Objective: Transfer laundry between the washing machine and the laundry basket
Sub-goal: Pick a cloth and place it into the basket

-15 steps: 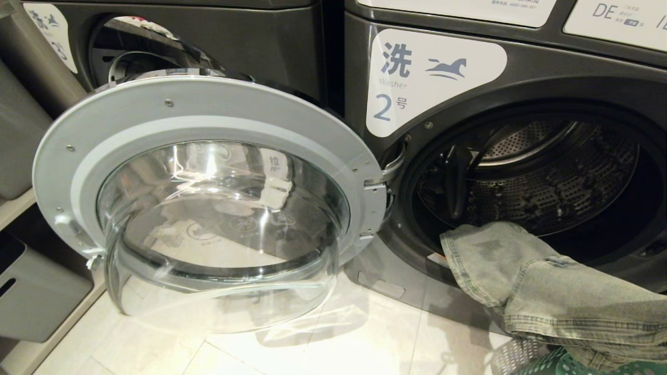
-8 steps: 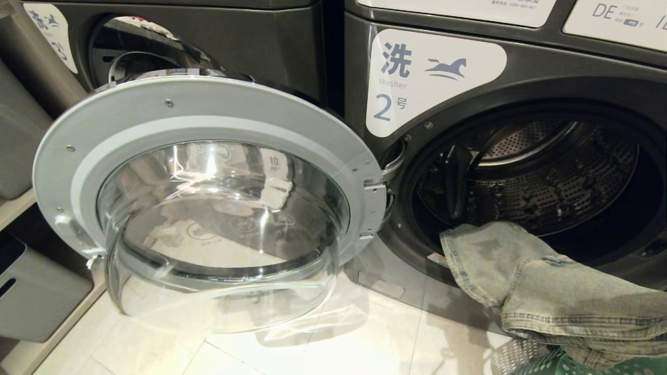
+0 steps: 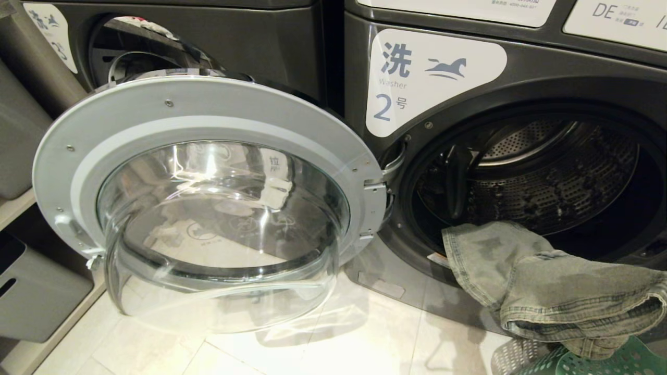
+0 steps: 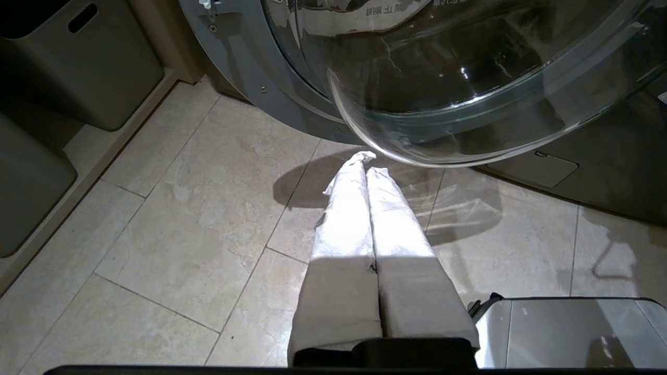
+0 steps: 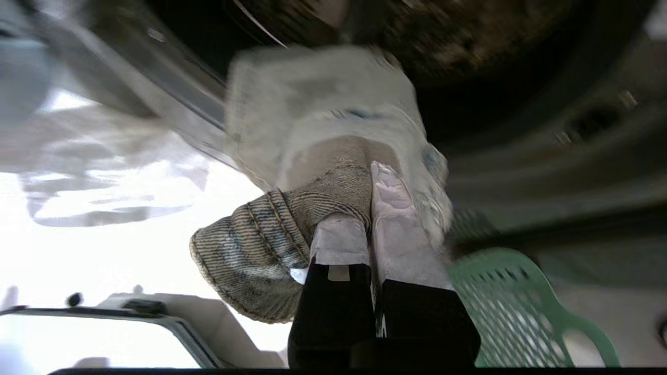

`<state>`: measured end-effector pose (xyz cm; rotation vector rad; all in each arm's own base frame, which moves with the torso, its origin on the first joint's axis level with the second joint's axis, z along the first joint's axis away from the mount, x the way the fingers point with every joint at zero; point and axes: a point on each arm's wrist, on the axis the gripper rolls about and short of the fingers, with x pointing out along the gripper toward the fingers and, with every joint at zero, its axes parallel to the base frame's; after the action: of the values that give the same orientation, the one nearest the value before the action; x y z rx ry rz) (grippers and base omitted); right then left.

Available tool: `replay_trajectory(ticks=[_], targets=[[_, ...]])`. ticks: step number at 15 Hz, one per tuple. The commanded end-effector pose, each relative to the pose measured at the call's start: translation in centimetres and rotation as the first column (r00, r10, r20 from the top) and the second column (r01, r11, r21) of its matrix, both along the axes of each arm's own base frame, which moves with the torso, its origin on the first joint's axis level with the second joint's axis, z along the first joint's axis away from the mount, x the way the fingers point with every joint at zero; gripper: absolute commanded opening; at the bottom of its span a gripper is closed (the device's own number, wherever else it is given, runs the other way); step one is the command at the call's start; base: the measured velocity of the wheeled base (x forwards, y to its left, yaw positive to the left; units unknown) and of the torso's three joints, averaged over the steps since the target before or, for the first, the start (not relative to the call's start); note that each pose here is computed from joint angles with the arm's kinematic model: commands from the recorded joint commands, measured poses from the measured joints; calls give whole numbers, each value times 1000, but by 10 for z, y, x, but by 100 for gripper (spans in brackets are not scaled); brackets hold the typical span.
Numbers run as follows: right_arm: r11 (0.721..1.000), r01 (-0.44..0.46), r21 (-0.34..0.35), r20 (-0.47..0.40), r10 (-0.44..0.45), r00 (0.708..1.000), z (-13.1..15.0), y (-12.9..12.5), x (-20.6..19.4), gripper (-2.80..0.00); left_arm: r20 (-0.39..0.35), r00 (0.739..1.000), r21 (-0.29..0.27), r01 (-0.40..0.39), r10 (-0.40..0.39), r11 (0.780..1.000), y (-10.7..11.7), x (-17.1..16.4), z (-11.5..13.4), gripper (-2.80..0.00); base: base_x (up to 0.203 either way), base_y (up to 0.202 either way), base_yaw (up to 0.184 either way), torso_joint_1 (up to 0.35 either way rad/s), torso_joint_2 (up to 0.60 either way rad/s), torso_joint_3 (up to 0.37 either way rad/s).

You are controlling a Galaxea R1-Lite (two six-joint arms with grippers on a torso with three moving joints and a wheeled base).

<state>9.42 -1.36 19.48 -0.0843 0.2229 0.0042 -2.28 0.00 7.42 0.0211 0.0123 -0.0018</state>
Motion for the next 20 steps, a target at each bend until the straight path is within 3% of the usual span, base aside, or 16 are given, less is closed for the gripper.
replay_trajectory(ticks=[1, 3, 7, 12, 16, 20], targets=[[998, -67, 2, 52, 67, 996, 14, 1, 1, -280, 0, 1000, 0, 0, 0, 1000, 0, 0, 0, -280, 0, 0, 0, 0, 0, 0], [996, -91, -11, 110, 91, 990, 35, 3, -6, -280, 0, 1000, 0, 0, 0, 1000, 0, 0, 0, -280, 0, 0, 0, 0, 0, 0], [989, -148, -22, 138, 150, 979, 83, 11, -42, -280, -1, 1000, 0, 0, 0, 1000, 0, 0, 0, -280, 0, 0, 0, 0, 0, 0], [986, -154, -61, 227, 164, 960, 119, 18, -76, -280, 0, 1000, 0, 0, 0, 1000, 0, 0, 0, -280, 0, 0, 0, 0, 0, 0], [987, -134, -86, 298, 153, 942, 139, 20, -88, -280, -1, 1000, 2, 0, 0, 1000, 0, 0, 0, -280, 0, 0, 0, 0, 0, 0], [988, -135, -78, 275, 152, 949, 131, 20, -89, -280, -1, 1000, 0, 0, 0, 1000, 0, 0, 0, -280, 0, 0, 0, 0, 0, 0]])
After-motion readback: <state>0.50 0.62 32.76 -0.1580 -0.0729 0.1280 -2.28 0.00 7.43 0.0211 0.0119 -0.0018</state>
